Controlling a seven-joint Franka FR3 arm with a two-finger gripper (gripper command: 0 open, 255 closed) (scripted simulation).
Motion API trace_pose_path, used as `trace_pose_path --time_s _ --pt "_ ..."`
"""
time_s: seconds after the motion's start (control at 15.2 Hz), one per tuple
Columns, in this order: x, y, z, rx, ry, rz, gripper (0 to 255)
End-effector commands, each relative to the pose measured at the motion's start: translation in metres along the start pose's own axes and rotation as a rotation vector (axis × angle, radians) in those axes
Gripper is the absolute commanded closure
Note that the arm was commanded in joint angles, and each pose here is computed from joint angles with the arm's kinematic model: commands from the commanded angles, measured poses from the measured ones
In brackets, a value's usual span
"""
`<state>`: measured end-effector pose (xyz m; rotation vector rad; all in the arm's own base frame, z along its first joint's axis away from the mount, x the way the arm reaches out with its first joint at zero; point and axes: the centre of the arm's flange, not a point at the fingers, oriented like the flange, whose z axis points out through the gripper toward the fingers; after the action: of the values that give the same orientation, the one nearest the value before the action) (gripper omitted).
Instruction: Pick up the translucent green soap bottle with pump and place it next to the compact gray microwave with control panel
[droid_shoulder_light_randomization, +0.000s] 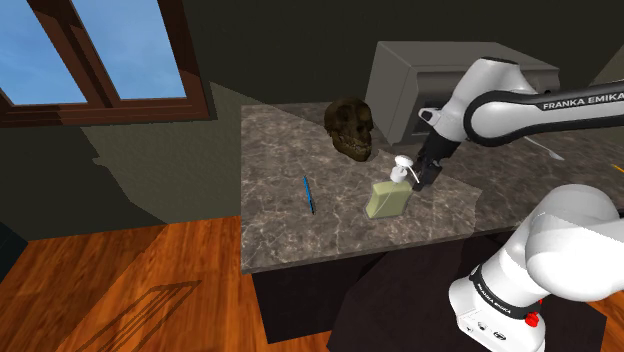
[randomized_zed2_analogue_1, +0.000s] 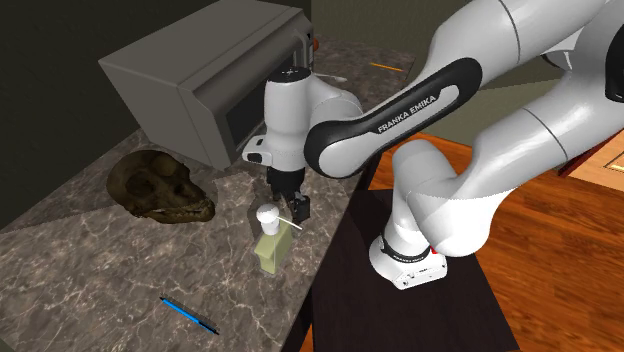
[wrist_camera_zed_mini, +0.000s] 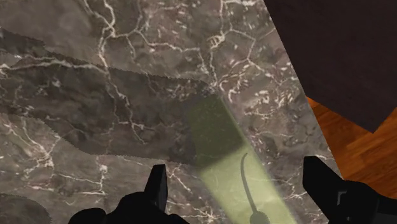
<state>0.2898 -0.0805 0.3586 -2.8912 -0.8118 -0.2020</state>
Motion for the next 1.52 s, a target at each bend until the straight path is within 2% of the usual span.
trace_pose_path --time_s 0.0,0.26,0.79,0.86,1.45 --pt "0.001 0.001 0.011 0.001 0.003 -0.004 0" --pt "0.001 0.001 0.035 0.001 0.003 -0.004 0" --pt "0.001 0.001 0.035 0.001 0.003 -0.004 0" --pt "0.001 0.001 0.035 0.001 0.003 -0.004 255" --pt "0.001 0.001 0.035 0.001 0.003 -0.004 255"
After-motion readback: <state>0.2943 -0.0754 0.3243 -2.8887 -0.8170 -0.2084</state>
